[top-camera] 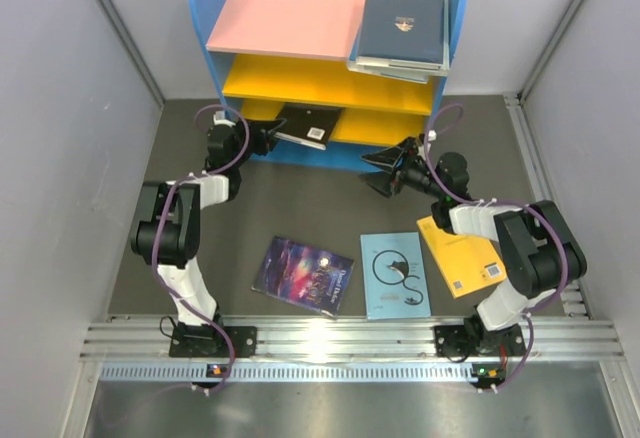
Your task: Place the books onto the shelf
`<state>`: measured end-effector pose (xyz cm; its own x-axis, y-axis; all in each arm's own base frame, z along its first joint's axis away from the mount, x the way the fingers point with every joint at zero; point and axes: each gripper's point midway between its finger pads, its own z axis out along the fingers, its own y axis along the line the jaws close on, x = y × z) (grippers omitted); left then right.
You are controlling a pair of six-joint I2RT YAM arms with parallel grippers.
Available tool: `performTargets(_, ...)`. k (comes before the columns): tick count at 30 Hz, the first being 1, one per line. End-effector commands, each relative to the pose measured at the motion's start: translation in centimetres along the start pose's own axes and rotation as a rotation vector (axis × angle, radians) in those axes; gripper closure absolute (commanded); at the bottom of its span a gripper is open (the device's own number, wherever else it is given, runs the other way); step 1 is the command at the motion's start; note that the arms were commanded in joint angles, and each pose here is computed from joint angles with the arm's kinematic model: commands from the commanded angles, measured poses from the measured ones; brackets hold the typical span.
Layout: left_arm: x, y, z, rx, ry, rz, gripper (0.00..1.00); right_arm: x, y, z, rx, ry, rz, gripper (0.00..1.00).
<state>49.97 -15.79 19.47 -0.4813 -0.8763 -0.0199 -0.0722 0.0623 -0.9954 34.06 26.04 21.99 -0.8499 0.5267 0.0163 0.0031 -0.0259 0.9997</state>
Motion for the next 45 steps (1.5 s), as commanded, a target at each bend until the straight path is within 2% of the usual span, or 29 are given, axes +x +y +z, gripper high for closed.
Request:
performTargets(1, -3.6, -0.1, 1.2, -0.022, -0.131, 0.006, 1.0, 1.0, 1.5, -0.6, -0.048, 0.026, -0.068, 0.3)
performTargets(6, -3.7, 1.5, 1.6, -0.083, -0.118, 0.007, 1.0, 1.5, 1.1, -1.0, -0.038, 0.036, -0.071, 0.3)
performTargets(7, -3.5, 1.8, 1.6, -0.096, -0.109, 0.008, 0.96, 1.7, 0.9, -1.1, -0.033, 0.039, -0.071, 0.3)
performTargets(10, -3.1, 3.2, 1.3, -0.148, -0.087, 0.014, 0.61, 2.1, 0.3, -1.5, -0.018, 0.046, -0.071, 0.3)
performTargets(11, -2.9, 3.9, 1.1, -0.178, -0.08, 0.014, 0.46, 2.2, 0.1, -1.6, -0.013, 0.049, -0.073, 0.3)
performTargets(15, -2.7, 5.4, 0.0, -0.27, -0.082, 0.023, 0.27, 2.7, -0.6, -2.2, 0.001, 0.048, -0.067, 0.3)
performTargets(18, -2.7, 6.1, -1.0, -0.332, -0.095, 0.044, 0.2, 3.1, -1.0, -2.7, 0.008, 0.051, -0.074, 0.3)
performTargets(24, -2.9, 6.0, -3.2, -0.432, -0.098, 0.154, 0.14, 3.9, -2.7, -3.7, 0.113, 0.075, -0.134, 0.29)
performTargets(26, -3.2, 7.1, -4.8, -0.52, -0.098, 0.194, 0.11, 4.3, -4.0, -4.2, 0.2, 0.1, -0.174, 0.28)
performTargets(30, -4.0, 7.7, -7.0, -0.563, -0.08, 0.228, 0.01, 4.7, -5.4, -5.1, 0.293, 0.136, -0.247, 0.27)
performTargets(35, -3.3, 8.5, -8.4, -0.625, -0.025, 0.236, 0.01, 5.4, -6.8, -5.9, 0.321, 0.147, -0.238, 0.27)
performTargets(41, -2.2, 6.2, -10.1, -0.559, -0.033, 0.254, 0.02, 5.5, -7.1, -6.2, 0.321, 0.141, -0.246, 0.26)
performTargets(45, -2.7, 2.3, -10.0, -0.473, -0.065, 0.321, 0.02, 5.6, -7.3, -6.2, 0.319, 0.142, -0.245, 0.26)
